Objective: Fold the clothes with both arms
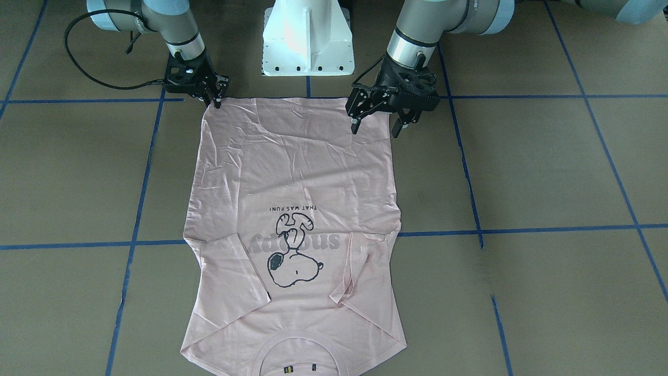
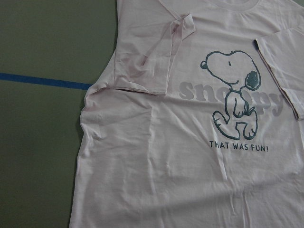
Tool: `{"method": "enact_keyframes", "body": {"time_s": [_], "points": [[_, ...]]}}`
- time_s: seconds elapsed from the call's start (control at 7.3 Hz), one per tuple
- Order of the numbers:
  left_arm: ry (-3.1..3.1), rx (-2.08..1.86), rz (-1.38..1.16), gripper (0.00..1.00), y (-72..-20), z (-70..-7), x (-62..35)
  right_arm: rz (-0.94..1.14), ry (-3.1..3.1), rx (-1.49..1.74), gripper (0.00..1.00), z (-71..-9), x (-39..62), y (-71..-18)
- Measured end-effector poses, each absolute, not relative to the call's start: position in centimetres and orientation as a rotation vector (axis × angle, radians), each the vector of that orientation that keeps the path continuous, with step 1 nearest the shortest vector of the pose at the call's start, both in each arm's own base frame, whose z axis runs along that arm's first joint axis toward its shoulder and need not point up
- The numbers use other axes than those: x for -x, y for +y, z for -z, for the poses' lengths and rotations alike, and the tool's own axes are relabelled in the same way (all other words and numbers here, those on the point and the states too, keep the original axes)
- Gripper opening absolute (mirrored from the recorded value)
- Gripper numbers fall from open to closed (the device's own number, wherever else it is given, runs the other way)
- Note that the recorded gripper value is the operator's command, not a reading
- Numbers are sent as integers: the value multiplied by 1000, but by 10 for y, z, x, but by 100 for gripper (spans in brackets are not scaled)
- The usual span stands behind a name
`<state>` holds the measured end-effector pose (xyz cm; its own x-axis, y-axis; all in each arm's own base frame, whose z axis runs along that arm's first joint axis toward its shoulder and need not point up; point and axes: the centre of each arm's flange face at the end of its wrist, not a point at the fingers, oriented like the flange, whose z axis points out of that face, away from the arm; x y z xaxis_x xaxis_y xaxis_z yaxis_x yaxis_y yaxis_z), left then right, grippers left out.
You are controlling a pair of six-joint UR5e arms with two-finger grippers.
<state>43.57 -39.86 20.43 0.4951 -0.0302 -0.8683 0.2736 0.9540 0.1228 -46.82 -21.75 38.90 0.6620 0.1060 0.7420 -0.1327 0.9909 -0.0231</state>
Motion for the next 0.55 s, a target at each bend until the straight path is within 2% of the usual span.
{"method": "enact_keyframes", "body": {"time_s": [0.55], "points": [[1031, -246, 183, 100, -395, -210, -442, -136, -853, -35, 0, -381, 464, -218]]}}
